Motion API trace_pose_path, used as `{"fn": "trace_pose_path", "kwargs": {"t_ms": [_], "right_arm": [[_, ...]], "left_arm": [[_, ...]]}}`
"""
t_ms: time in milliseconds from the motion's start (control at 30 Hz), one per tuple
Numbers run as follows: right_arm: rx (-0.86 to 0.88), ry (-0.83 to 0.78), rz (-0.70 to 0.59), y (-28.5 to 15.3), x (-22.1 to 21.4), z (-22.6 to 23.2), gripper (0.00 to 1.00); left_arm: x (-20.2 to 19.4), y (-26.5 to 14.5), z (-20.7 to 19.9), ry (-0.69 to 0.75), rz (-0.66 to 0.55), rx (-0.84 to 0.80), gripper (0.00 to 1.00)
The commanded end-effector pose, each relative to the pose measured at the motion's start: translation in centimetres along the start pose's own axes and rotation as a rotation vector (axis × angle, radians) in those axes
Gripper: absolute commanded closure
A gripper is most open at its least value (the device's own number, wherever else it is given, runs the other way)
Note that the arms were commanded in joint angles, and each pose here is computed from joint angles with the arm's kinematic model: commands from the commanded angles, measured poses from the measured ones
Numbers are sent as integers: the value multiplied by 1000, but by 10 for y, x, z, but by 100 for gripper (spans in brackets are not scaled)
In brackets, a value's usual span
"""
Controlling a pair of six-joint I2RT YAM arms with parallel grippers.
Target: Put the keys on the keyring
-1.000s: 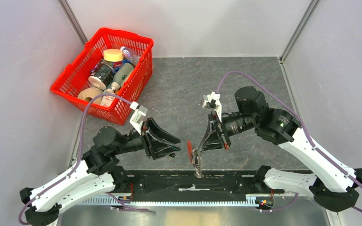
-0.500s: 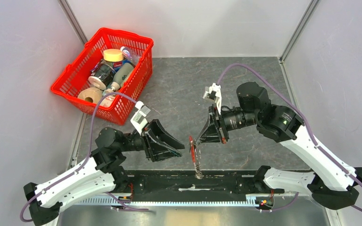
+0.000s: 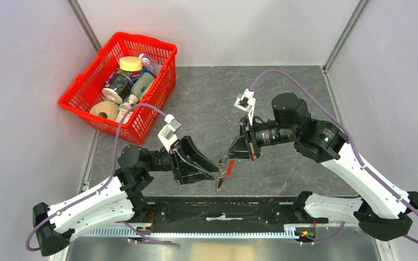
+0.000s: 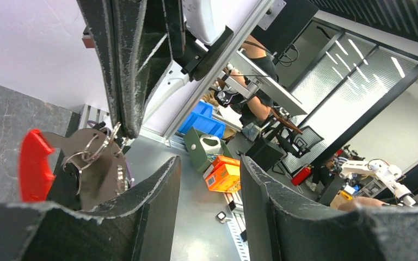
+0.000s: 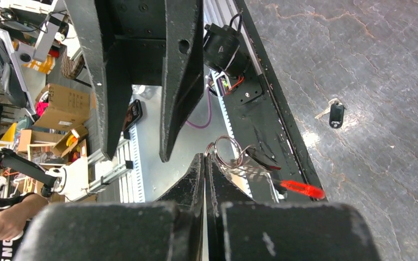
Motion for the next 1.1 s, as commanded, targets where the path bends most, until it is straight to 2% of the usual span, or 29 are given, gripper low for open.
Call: {"fn": "trace_pose_path", "kwargs": {"t_ms": [0,233,367,500,633,833,1067], "right_arm": [[52,-39,-101,-10,15,17,100],[24,21,-137,-14,16,20,100],[-45,133,-202,-12,16,17,100],[-141,250,-279,-9,14,9,100],[-309,377,-373,-4,10,-10,100],[-485,553,-431,14,3,-38,100],[-568,661,-459,38,5,-62,100]], "left_arm": [[2,3,-2,-3,5,-47,49],[2,6,2,-3,11,-38,49],[6,5,-4,11,3,-17,50],[14,2,-6,23,-23,122,50],[18,-3,-1,43,-60,280,50],[18,-5,15,55,-71,414,50],[18,-7,35,113,-52,561,52]]}}
Point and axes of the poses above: each gripper's point midway between its finger pads, its own y axis out along the fingers, its own z axis along the line the jaws close on, x = y × z, the point moved 10 cm from there along -y, back along the fingers, and after that the axes turned 5 degrees about -y, right-handed, at the moved point
